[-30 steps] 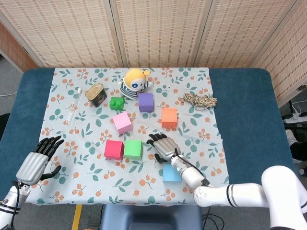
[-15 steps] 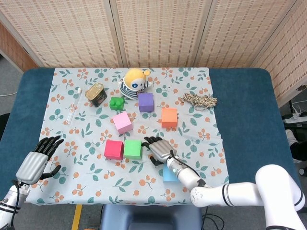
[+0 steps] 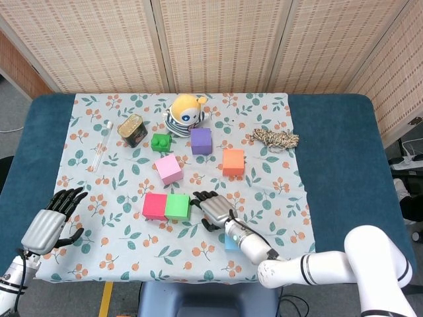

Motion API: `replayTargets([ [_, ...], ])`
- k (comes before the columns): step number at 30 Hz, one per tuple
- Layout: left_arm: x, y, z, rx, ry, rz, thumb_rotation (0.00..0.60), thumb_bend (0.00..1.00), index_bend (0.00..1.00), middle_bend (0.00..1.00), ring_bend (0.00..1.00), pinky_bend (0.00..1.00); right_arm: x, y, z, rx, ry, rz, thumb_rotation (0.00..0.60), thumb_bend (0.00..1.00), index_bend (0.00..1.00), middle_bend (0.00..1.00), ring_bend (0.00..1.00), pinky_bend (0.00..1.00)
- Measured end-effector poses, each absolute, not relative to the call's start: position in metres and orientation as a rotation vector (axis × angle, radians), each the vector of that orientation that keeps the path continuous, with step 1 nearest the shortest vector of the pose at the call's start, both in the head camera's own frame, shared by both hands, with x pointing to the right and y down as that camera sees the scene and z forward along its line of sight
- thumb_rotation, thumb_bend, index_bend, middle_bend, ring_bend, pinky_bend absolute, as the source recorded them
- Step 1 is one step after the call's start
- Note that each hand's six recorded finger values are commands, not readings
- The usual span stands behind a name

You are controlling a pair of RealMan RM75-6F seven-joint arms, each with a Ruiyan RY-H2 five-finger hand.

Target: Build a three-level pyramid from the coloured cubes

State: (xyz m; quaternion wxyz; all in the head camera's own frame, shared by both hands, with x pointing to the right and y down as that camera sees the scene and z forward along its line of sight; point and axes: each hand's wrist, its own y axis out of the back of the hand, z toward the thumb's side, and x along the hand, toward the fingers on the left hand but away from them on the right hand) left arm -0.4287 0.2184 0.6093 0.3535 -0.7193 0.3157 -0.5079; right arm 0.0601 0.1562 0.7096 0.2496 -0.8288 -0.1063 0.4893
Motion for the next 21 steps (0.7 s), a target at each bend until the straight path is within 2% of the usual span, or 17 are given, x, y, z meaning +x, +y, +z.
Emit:
replayTargets([
  [9, -0.428, 0.220, 0.609, -1.864, 0.809, -1.309, 0.600, 0.35, 0.00, 0.00, 0.00, 0.07, 0.068, 0.154, 0.705, -2.239, -0.274, 1.342, 0.600, 0.51, 0.18, 0.00, 0.00, 0.10],
  [13, -0.428, 0.220, 0.609, -1.866, 0.807, -1.310, 0.600, 0.35, 0.00, 0.00, 0.00, 0.07, 0.080, 0.151, 0.694, -2.211, -0.274, 1.335, 0.600, 0.50, 0.13, 0.00, 0.00, 0.10],
  [21, -0.424, 0.223, 0.610, -1.875, 0.792, -1.304, 0.600, 0.35, 0.00, 0.00, 0.00, 0.07, 0.110, 0.147, 0.642, -2.211, -0.320, 1.264, 0.600, 0.29, 0.08, 0.00, 0.00, 0.10],
])
